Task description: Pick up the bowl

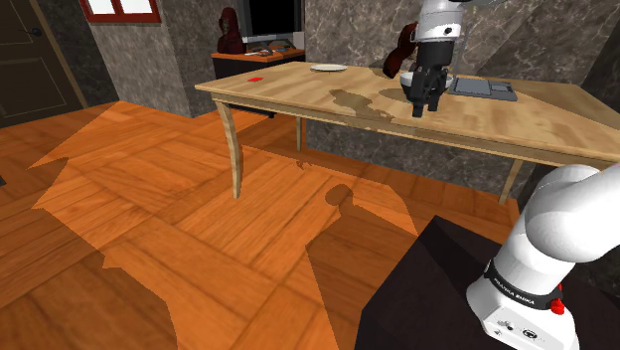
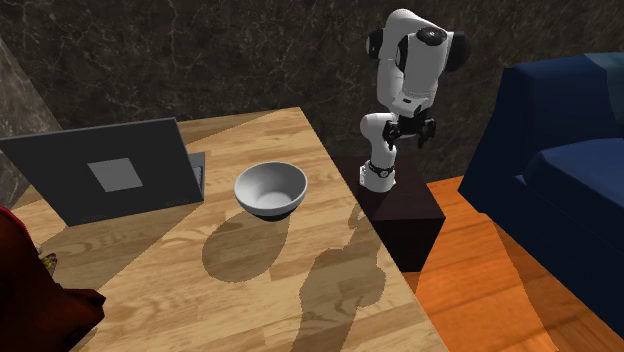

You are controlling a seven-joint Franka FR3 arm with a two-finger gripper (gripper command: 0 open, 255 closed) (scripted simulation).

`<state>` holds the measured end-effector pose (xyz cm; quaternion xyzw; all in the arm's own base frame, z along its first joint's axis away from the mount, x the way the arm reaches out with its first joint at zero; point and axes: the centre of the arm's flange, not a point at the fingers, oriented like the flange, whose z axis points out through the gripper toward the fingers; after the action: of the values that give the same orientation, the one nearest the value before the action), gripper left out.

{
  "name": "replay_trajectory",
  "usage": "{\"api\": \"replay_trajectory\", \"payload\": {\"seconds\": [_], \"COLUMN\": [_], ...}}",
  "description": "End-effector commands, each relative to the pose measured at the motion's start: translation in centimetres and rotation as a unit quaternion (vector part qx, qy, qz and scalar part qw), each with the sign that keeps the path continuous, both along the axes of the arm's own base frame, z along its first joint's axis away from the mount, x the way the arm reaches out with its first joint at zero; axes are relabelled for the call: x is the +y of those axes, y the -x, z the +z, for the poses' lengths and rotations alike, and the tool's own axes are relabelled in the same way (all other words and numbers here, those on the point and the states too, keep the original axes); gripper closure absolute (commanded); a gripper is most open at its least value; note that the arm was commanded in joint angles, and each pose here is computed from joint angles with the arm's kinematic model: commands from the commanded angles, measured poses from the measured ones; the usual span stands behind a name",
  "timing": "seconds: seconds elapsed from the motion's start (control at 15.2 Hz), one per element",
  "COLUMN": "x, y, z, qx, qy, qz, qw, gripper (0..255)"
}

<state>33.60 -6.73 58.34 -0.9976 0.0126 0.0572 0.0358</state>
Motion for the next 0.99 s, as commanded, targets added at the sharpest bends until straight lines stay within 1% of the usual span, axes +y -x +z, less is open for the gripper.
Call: {"api": "replay_trajectory", "payload": {"seconds": [0.0, 0.92], "x": [-2.1, -17.3], "y": [-1.1, -8.4], "z": [0.0, 1.9], "qx": [-0.003, -0.025], "qy": [0.007, 0.051], "qz": [0.003, 0.016], "qw": [1.0, 0.9983], "gripper": [0, 0]}}
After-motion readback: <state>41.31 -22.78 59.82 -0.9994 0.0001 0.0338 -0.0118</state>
